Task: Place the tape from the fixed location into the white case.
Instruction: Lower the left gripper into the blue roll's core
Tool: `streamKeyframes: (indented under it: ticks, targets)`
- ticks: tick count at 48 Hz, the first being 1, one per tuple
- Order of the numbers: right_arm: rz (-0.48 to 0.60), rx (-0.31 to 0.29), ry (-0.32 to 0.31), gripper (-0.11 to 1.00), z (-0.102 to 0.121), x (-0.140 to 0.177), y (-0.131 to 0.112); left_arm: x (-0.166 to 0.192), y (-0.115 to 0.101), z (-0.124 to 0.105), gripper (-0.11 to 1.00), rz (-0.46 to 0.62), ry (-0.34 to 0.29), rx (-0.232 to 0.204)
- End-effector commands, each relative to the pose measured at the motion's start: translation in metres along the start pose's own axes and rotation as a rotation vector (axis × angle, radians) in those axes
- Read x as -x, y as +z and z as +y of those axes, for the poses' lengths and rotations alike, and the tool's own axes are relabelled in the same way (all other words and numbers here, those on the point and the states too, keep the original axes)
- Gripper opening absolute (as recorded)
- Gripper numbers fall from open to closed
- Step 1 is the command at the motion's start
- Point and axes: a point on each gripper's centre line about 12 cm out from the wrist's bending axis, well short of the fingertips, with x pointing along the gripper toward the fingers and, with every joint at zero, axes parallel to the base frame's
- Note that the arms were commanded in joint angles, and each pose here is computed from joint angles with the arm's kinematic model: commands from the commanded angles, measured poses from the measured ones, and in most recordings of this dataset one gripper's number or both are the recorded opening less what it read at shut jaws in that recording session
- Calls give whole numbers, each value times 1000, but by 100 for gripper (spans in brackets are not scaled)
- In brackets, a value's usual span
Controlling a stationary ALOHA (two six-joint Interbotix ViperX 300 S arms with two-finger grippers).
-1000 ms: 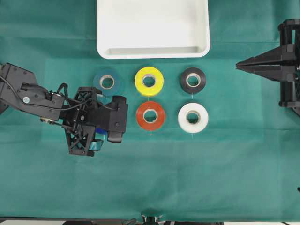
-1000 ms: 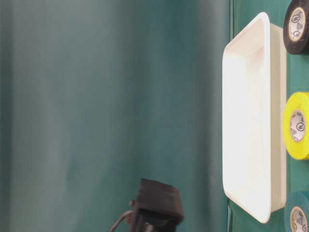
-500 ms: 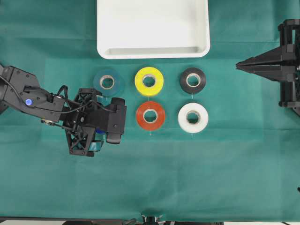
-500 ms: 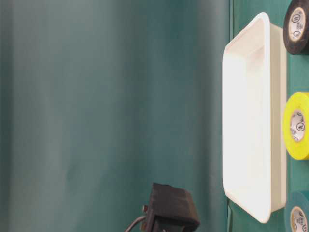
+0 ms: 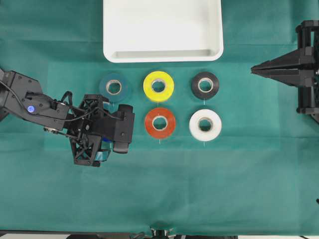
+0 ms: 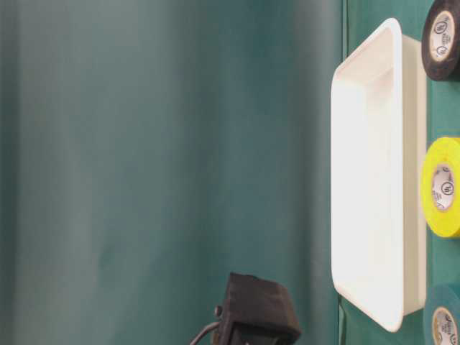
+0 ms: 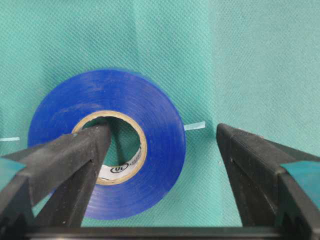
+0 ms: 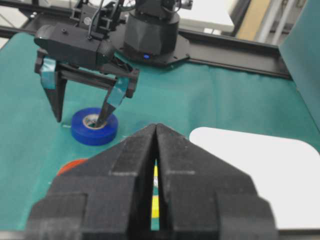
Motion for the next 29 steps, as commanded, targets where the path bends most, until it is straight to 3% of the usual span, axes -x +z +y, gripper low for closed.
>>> streamKeyframes:
  ticks: [1, 10, 21, 29]
  targets:
    - [-21, 1, -2, 0, 0, -2, 9, 3, 3, 0, 95, -17, -2, 3]
    - [-18, 0, 0, 0, 0, -2, 9, 4, 5, 1, 84, -22, -1, 6]
    - [-14, 1, -2, 0, 0, -2, 8, 4, 6, 2, 25, -23, 0, 8]
    - [-11, 1, -2, 0, 0, -3, 7, 5, 7, 2, 25, -26, -1, 8]
